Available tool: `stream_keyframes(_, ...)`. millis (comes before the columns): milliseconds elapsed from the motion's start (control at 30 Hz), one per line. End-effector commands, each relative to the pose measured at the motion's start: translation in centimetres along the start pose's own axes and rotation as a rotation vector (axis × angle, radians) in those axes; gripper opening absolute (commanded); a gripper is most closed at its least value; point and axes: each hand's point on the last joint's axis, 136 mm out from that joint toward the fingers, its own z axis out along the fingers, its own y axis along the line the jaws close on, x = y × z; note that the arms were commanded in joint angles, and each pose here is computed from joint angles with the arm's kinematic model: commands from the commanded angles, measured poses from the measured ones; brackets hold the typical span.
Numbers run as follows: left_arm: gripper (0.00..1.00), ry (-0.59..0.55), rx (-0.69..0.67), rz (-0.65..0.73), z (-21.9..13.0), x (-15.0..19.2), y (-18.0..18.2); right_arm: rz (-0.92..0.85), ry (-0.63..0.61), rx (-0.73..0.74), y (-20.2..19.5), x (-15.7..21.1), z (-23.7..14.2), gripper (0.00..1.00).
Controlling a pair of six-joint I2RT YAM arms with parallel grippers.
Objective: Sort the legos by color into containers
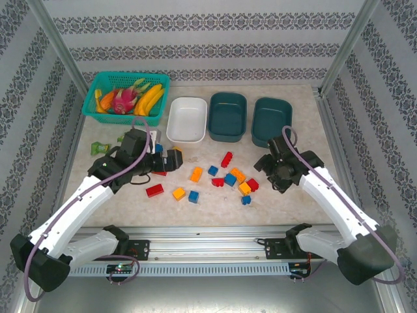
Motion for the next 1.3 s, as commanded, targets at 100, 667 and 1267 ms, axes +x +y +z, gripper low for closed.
stream_keyframes(100,0.98,0.023,0.122,0.057,1.4,1.8,-3.7,0.096,0.136,-0.022,1.5,2.1,4.2,0.8)
stream_keyframes(667,0.98,0.066,0.177,0.115,3.0,3.3,-6.7,0.144,0.195,0.089,-0.3,2.1,10.7,0.68)
stream_keyframes(1267,0.97,0.05,0.178,0.097,2.7,3.0,-7.2,0.077,0.122,0.118,-0.5,0.7,9.1,0.33)
